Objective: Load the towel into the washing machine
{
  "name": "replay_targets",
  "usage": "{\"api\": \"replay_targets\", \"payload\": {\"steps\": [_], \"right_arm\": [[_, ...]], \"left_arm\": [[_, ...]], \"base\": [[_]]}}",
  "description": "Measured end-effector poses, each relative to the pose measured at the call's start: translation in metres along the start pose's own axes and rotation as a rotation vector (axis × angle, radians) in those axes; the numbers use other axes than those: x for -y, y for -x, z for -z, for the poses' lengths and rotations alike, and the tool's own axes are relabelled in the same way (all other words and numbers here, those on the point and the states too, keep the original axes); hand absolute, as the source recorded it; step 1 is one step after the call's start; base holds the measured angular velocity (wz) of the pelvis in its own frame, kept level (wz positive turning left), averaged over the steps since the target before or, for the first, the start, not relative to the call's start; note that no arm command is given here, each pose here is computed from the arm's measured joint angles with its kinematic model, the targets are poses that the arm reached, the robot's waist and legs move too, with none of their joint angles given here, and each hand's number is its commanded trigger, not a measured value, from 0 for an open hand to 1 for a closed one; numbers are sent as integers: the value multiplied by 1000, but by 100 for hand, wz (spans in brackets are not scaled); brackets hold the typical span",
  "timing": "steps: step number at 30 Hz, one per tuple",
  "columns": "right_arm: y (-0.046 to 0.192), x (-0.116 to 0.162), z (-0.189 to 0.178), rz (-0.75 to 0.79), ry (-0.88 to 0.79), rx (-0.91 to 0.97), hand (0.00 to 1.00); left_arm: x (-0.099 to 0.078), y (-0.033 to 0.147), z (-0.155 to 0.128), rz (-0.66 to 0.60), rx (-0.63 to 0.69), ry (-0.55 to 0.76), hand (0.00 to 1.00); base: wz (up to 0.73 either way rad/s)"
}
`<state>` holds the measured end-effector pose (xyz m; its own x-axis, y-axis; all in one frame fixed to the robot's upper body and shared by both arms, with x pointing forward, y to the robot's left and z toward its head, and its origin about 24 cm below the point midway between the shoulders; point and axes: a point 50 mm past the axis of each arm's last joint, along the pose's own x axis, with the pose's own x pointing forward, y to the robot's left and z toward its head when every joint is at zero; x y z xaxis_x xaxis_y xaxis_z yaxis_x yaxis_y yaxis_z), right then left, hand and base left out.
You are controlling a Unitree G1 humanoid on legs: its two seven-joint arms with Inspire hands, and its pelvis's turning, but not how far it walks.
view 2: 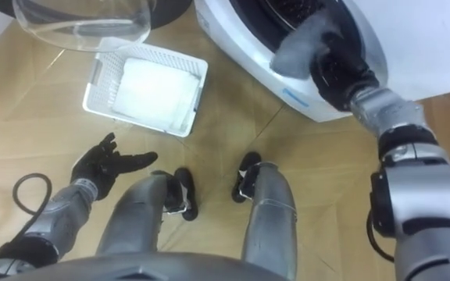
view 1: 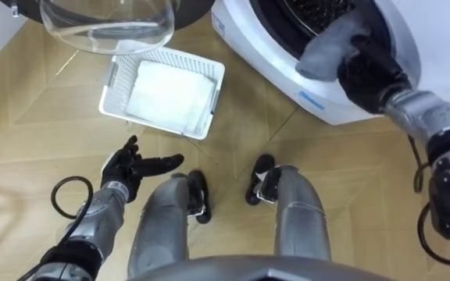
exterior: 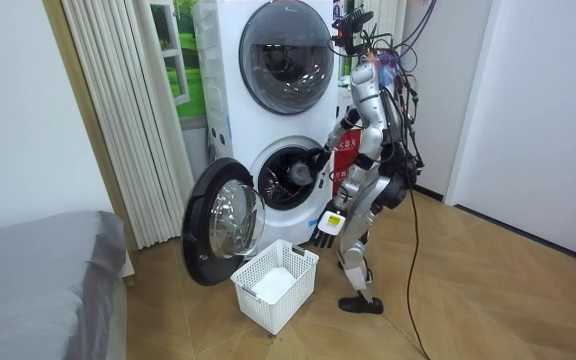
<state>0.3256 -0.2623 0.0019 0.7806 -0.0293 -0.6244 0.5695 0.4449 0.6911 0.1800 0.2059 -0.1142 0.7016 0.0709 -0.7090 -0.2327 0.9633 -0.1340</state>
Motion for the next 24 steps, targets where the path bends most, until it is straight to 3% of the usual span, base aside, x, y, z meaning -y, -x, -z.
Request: {"api": "replay_targets", "payload": {"steps": [12,24], "right_arm": [[2,-13,-8,-71,-118,13,0],[2,-13,-8,-85,-119,14,0]], "left_arm": [[9,-2,3,24,-42,-25,0],[14,-4,0,46,-48,-66,0]], "base": [[3],[0]]}}
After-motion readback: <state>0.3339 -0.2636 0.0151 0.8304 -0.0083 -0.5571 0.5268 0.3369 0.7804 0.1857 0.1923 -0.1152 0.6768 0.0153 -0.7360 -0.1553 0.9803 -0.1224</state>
